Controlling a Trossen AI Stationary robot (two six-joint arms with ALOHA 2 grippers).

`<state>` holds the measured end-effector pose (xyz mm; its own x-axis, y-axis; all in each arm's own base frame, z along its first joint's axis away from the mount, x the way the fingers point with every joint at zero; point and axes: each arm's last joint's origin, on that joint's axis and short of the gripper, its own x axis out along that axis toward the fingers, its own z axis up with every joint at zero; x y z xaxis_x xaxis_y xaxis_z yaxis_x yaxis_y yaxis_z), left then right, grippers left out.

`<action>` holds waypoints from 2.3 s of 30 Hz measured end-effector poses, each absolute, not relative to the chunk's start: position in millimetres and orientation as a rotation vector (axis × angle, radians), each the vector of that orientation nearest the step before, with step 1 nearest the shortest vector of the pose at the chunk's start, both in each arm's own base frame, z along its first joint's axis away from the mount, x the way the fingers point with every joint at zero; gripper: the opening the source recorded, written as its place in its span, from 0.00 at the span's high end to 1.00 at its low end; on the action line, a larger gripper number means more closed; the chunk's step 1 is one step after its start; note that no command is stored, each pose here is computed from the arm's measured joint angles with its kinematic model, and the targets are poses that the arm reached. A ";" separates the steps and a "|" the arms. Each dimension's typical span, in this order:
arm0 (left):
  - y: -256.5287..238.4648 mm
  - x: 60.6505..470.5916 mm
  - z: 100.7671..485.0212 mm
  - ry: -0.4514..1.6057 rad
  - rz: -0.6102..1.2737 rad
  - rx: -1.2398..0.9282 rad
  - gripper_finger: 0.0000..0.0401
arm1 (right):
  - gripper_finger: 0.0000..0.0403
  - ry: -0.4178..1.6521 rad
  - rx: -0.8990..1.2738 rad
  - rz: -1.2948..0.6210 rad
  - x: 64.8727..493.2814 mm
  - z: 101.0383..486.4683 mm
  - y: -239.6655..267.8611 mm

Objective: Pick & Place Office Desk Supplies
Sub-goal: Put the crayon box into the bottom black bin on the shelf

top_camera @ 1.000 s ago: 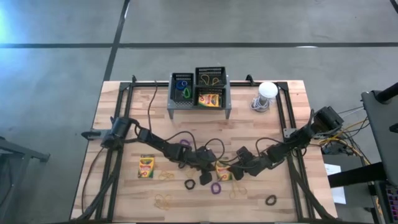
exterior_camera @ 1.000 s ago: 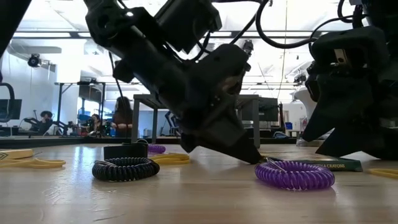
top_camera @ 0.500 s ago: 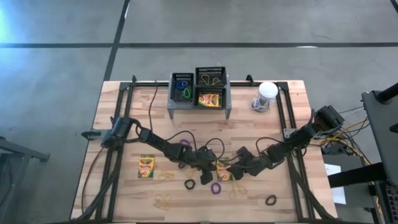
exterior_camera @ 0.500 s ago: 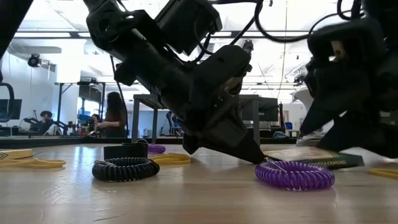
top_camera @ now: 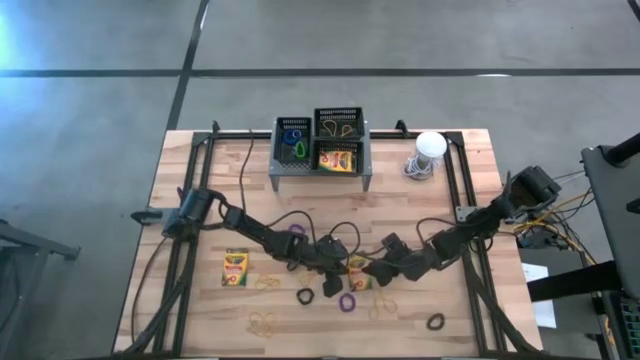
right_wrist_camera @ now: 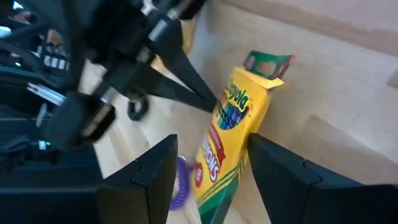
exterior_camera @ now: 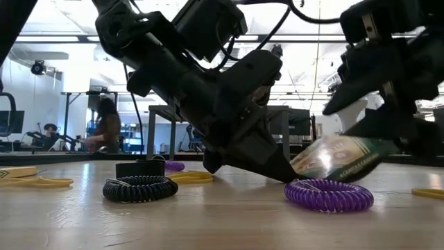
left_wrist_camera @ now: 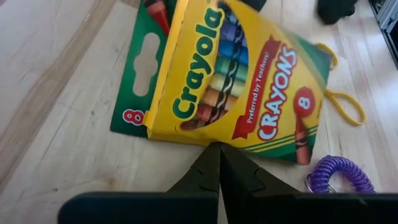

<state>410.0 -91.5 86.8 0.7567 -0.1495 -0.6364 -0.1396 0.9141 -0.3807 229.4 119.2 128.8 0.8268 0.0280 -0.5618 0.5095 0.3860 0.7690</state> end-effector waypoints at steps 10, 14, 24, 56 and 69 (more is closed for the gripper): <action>-91.6 411.8 88.2 0.681 0.011 -0.440 0.99 | 0.52 0.516 1.153 -0.306 234.3 136.7 121.8; -91.3 412.5 88.7 0.667 0.026 -0.443 0.99 | 0.52 0.496 1.148 -0.300 238.4 141.6 123.2; -91.1 415.3 93.3 0.629 0.023 -0.449 0.99 | 0.52 0.514 1.111 -0.321 240.2 140.1 121.4; -115.1 411.1 96.3 0.718 -0.219 -0.433 0.99 | 0.52 0.947 0.823 -0.329 212.7 124.3 108.4; -111.8 410.5 92.5 0.715 -0.130 -0.404 0.99 | 0.73 0.919 0.792 -0.292 219.3 122.3 107.1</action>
